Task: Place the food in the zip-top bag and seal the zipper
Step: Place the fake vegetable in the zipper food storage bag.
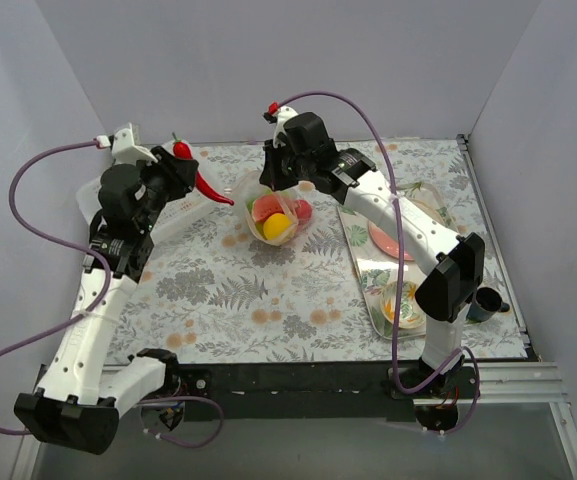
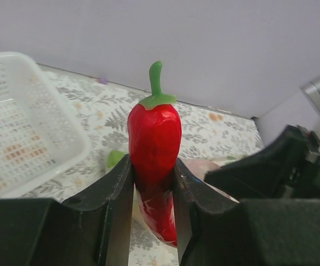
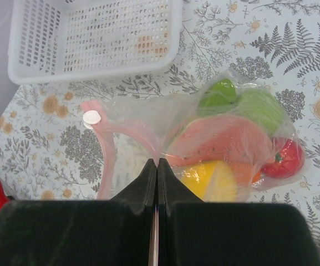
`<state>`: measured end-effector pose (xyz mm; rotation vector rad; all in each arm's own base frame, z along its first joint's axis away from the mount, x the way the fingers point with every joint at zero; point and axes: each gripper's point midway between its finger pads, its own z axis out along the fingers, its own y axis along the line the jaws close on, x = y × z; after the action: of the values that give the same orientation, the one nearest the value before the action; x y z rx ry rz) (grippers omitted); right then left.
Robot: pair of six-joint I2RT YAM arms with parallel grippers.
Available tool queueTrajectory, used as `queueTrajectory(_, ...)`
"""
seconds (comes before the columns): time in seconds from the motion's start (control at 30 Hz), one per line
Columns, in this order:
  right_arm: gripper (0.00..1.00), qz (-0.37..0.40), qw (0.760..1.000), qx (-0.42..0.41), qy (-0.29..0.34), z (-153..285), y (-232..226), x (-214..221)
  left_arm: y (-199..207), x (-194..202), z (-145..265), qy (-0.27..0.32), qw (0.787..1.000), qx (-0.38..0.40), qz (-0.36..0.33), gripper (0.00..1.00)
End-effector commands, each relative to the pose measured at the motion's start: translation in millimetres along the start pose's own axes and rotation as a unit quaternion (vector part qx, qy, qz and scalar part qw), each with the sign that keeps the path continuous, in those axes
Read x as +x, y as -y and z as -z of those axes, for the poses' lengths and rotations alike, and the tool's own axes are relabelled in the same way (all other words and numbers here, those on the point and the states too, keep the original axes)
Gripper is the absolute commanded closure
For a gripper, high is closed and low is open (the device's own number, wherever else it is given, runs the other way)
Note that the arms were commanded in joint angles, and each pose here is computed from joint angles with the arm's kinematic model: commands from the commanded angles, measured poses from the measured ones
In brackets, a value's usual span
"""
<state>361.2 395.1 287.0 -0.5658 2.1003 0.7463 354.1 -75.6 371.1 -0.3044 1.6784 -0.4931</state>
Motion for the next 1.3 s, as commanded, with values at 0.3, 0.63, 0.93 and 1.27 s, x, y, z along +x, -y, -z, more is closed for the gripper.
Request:
queueTrajectory(0.3,0.99,-0.012,0.999,-0.020,0.030,10.2,-16.9,-30.9,72.0,50.3,-4.2,0.071,0.996,0.046,-0.026,0.98)
queueTrajectory(0.63,0.99,-0.023,0.999,-0.020,0.028,9.5,-22.4,-34.9,76.3,104.9,3.5,0.135,0.987,-0.044,-0.078,0.92)
queueTrajectory(0.93,0.99,-0.030,0.999,-0.029,0.035,14.1,-27.9,-41.6,67.9,108.2,-3.9,0.165,0.981,-0.079,-0.071,0.84)
queueTrajectory(1.27,0.99,-0.022,0.998,-0.026,0.044,18.0,-26.8,-49.7,77.3,113.6,6.2,0.142,0.986,-0.033,-0.079,0.16)
